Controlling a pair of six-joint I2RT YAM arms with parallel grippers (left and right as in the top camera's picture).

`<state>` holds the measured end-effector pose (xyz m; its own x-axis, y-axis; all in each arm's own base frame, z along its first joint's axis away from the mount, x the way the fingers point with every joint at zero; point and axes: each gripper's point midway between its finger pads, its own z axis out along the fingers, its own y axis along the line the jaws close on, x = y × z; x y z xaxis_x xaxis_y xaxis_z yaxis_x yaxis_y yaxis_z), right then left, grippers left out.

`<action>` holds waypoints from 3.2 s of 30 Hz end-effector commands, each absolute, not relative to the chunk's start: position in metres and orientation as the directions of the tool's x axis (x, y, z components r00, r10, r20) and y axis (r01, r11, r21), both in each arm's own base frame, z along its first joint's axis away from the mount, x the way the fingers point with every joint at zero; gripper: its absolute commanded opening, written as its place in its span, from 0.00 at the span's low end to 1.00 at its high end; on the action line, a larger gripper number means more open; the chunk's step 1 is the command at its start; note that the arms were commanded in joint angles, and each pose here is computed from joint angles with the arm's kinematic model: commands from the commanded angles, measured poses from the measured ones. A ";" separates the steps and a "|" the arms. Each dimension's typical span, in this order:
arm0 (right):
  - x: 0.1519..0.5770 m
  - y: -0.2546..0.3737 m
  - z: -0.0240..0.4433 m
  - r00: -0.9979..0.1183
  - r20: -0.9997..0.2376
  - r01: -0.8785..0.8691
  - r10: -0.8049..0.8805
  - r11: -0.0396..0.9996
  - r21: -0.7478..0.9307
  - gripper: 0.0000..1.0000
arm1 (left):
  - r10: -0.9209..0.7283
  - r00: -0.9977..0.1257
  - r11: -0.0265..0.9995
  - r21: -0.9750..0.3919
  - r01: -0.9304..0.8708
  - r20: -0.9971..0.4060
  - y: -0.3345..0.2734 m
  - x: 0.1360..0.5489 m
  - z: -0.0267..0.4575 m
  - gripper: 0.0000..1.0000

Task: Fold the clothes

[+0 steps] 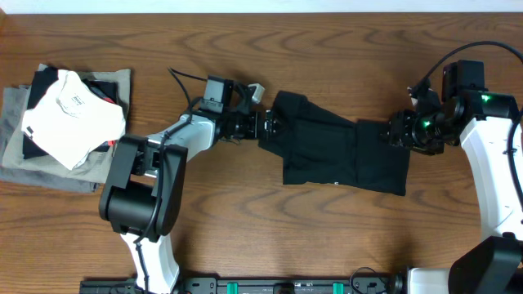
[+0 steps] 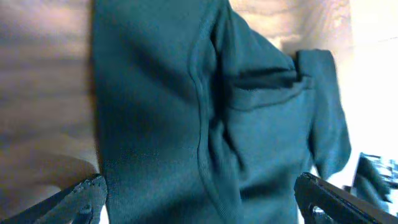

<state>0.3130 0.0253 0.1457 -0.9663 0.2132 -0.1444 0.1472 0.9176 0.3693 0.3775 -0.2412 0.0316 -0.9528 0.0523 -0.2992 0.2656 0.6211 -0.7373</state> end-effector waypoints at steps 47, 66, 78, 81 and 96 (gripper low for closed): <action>0.304 0.040 0.147 -0.984 -0.136 0.058 0.116 0.928 0.367 0.50 | -0.039 -0.999 0.710 -0.704 -0.024 -0.005 -0.252 0.344 -0.030 0.97; 0.304 0.041 0.147 -0.985 -0.136 0.053 0.110 0.929 0.366 0.50 | 0.045 -0.999 0.749 -0.662 0.035 -0.003 -0.285 0.315 -0.037 0.98; 0.304 0.041 0.147 -0.984 -0.137 0.053 0.110 0.929 0.367 0.50 | -0.037 -0.996 0.799 -0.601 0.021 -0.084 -0.291 0.332 -0.043 0.79; 0.304 0.041 0.147 -0.984 -0.137 0.053 0.110 0.929 0.367 0.50 | -0.012 -0.994 0.808 -0.586 0.054 -0.108 -0.302 0.326 -0.044 0.88; 0.302 0.041 0.144 -0.985 -0.131 0.055 0.110 0.929 0.366 0.50 | -0.034 -0.987 0.845 -0.532 0.055 -0.155 -0.296 0.332 -0.041 0.06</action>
<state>0.3029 0.0392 0.1442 -0.9840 0.1279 -0.1243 0.0750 0.9290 0.3624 0.3406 -0.3330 0.0019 -0.9724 0.0080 -0.2332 0.1569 0.7621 -0.6282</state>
